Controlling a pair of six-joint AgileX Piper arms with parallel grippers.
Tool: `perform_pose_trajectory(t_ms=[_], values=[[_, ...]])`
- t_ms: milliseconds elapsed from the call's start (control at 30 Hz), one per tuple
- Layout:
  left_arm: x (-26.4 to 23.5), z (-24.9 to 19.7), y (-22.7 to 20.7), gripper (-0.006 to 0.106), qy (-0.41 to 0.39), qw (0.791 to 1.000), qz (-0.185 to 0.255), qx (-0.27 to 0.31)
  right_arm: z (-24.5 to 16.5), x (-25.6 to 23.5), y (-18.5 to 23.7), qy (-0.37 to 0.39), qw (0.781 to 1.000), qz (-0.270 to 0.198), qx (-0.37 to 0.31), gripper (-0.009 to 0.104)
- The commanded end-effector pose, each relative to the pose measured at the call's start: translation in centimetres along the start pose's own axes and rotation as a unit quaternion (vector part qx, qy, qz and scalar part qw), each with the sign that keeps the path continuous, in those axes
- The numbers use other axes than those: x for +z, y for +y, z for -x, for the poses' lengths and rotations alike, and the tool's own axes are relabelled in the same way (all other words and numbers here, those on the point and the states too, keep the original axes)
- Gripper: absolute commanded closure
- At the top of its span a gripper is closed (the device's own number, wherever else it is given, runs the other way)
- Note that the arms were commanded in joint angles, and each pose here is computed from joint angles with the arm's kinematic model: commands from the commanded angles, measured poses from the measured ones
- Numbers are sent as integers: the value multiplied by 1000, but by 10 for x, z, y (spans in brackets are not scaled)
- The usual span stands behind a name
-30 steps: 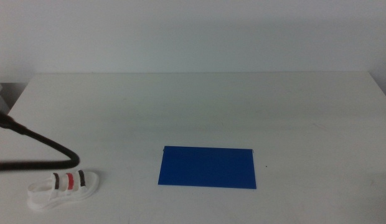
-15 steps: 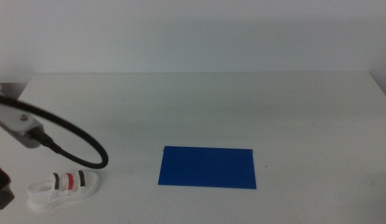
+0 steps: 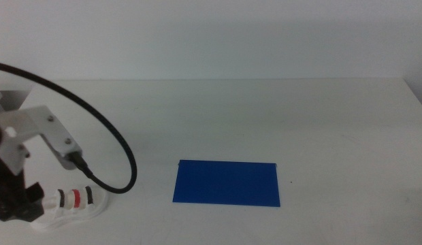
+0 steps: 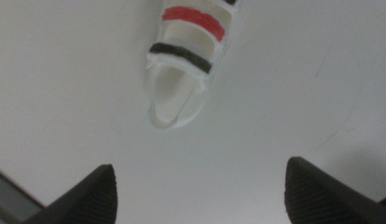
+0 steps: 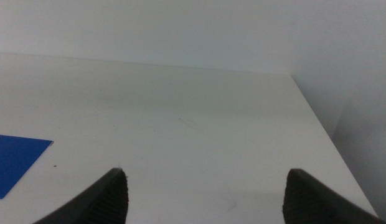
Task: Use one arm to grab the shoe from the table and place it on the mat.
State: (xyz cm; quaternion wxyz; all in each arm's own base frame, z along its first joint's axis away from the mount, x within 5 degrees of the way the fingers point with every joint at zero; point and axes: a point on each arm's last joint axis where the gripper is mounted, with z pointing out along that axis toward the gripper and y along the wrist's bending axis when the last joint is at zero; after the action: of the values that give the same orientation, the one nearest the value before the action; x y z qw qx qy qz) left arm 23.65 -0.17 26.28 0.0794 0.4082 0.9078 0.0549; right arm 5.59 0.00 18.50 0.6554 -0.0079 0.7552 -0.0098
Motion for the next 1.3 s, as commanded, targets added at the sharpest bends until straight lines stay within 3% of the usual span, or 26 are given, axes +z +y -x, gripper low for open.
perform_pose_trajectory(t_ms=[0,367,1267], values=[[-1,9,7,10,-20,1000,11,11,6,-2,0,-49,999,-3,-8,31],[43,30,19,10,-38,997,-15,64,6,-2,0,-49,999,-3,-8,31],[90,38,24,11,-4,996,-56,66,6,-2,0,-49,999,-3,-8,31]])
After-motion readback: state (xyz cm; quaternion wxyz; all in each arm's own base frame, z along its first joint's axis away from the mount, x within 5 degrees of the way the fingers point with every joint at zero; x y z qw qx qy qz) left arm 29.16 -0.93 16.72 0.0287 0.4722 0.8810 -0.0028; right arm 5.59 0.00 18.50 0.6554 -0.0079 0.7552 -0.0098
